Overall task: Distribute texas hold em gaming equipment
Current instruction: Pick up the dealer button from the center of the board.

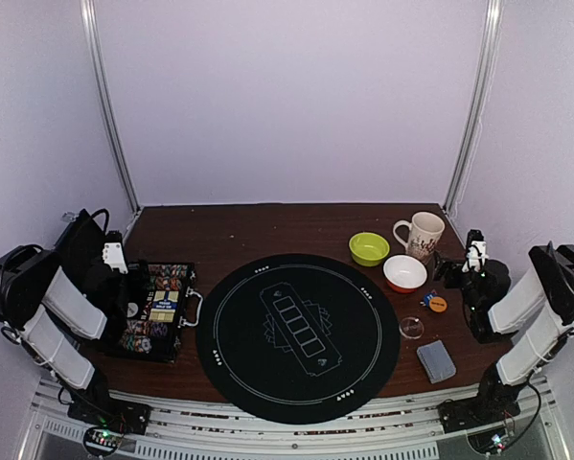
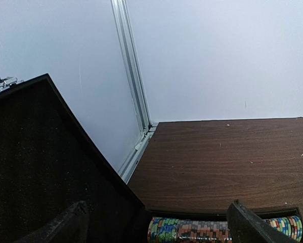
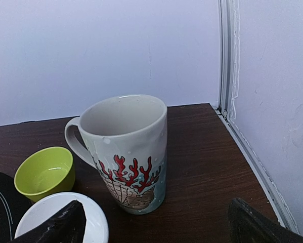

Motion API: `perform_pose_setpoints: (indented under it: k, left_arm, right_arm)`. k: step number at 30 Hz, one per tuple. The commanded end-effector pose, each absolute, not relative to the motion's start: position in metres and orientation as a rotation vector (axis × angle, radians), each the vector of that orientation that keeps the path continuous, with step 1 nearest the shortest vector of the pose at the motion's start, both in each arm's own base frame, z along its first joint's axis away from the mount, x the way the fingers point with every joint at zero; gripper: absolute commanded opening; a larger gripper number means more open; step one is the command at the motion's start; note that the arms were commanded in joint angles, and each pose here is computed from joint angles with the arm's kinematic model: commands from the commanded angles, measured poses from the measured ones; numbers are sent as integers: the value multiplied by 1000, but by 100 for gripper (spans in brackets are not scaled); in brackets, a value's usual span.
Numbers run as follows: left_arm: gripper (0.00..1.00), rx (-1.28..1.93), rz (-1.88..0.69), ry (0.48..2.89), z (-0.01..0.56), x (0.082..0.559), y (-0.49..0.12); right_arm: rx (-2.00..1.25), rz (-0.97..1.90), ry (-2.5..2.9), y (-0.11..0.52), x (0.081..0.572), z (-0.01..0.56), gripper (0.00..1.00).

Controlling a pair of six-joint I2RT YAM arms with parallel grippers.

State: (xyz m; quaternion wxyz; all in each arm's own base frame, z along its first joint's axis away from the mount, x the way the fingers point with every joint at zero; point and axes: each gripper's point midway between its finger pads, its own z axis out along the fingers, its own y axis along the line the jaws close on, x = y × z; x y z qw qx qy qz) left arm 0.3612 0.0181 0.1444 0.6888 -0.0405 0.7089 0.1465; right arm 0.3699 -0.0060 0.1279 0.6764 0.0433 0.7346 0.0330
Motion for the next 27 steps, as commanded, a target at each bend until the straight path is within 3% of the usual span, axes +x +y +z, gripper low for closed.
perform_pose_setpoints:
  k: [1, 9, 12, 18, 27]
  left_arm:
    - [98, -93, 324, 1543, 156, 363, 18]
    - [98, -164, 332, 1392, 191, 324, 27]
    - [98, -160, 337, 1445, 210, 339, 25]
    - [98, -118, 279, 1424, 314, 373, 2]
    - [98, 147, 49, 1632, 366, 375, -76]
  right_arm:
    - [100, 53, 1630, -7, 373, 135, 100]
    - [193, 18, 1593, -21, 367, 145, 100]
    - [372, -66, 1590, -50, 359, 161, 100]
    - [518, -70, 1507, -75, 364, 253, 100]
    - [225, 312, 1522, -4, 387, 365, 100]
